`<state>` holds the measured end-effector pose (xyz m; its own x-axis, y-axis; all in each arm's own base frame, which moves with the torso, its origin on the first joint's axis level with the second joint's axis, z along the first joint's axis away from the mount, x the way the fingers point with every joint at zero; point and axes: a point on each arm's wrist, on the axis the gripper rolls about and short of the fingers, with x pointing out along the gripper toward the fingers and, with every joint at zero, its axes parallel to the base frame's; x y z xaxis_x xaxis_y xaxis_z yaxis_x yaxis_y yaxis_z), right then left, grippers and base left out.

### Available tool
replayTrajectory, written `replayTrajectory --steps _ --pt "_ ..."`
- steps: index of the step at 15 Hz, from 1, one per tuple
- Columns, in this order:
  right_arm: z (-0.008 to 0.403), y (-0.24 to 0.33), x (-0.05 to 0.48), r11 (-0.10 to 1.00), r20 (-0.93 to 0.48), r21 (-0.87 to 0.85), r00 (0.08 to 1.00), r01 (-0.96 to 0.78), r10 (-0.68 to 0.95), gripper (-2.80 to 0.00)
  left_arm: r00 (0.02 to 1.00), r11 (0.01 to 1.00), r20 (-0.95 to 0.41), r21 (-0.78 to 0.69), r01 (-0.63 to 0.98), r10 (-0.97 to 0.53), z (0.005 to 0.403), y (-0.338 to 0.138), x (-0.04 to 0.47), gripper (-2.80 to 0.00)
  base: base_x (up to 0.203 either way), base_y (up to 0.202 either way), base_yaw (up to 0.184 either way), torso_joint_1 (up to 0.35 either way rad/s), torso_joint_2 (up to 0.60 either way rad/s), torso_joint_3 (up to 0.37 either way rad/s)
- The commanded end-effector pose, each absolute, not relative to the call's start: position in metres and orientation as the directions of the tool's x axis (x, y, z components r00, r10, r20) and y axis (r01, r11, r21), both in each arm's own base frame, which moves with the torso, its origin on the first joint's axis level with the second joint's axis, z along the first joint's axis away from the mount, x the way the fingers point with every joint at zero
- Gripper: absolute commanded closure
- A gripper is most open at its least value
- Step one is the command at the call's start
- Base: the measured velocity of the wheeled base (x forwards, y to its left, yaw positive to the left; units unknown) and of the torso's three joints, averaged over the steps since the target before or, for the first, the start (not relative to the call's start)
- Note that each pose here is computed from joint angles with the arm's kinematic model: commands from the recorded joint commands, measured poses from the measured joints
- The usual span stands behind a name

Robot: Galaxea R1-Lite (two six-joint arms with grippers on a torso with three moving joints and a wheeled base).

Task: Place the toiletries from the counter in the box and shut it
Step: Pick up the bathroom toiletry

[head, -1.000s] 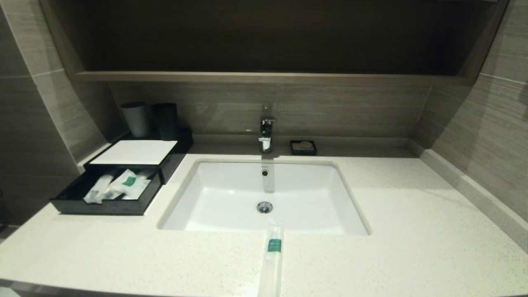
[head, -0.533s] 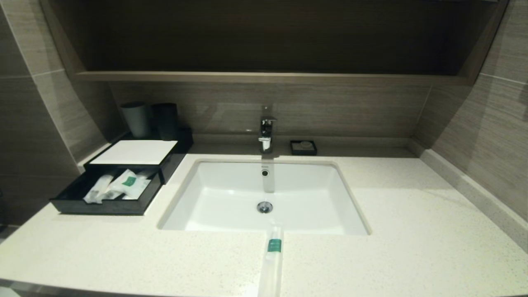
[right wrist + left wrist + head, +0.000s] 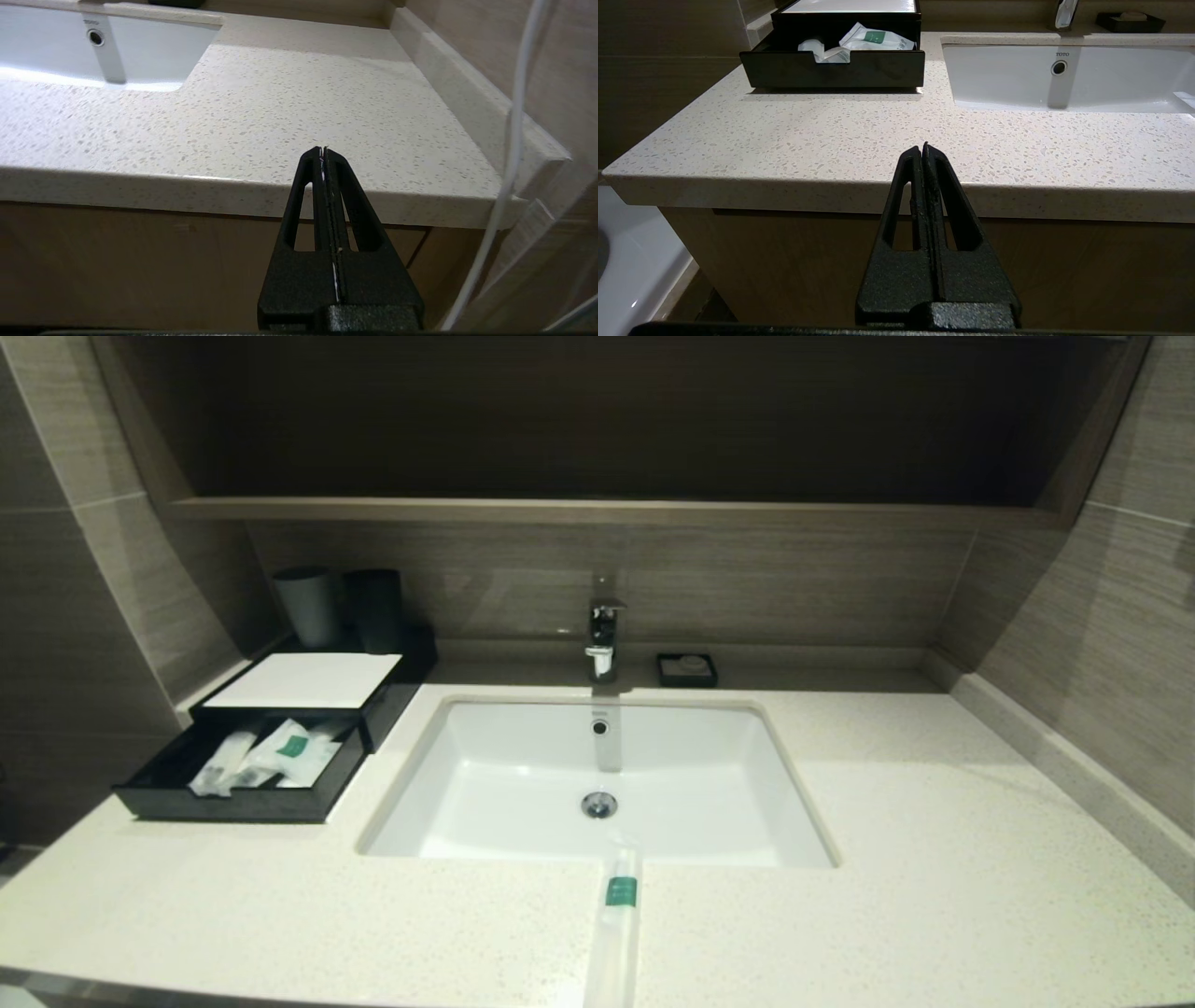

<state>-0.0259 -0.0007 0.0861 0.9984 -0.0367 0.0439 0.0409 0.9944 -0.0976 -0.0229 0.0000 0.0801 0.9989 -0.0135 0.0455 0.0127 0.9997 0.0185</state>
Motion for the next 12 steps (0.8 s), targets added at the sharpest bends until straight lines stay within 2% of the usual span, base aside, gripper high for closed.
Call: replayTrajectory --steps 1,12 --pt "0.0811 0.0002 -0.0244 0.994 0.025 -0.108 1.0 0.001 0.001 0.0 1.0 1.0 0.025 0.019 0.013 -0.014 0.0747 0.0 -0.0213 0.0 0.0 0.0 0.0 0.0 0.0 0.0" --pt "0.075 0.0004 -0.0228 1.0 0.0 -0.029 1.0 -0.012 0.012 0.0 1.0 1.0 0.026 0.019 0.013 -0.014 0.0747 0.0 -0.0214 0.0 0.0 0.0 0.0 0.0 0.0 0.0"
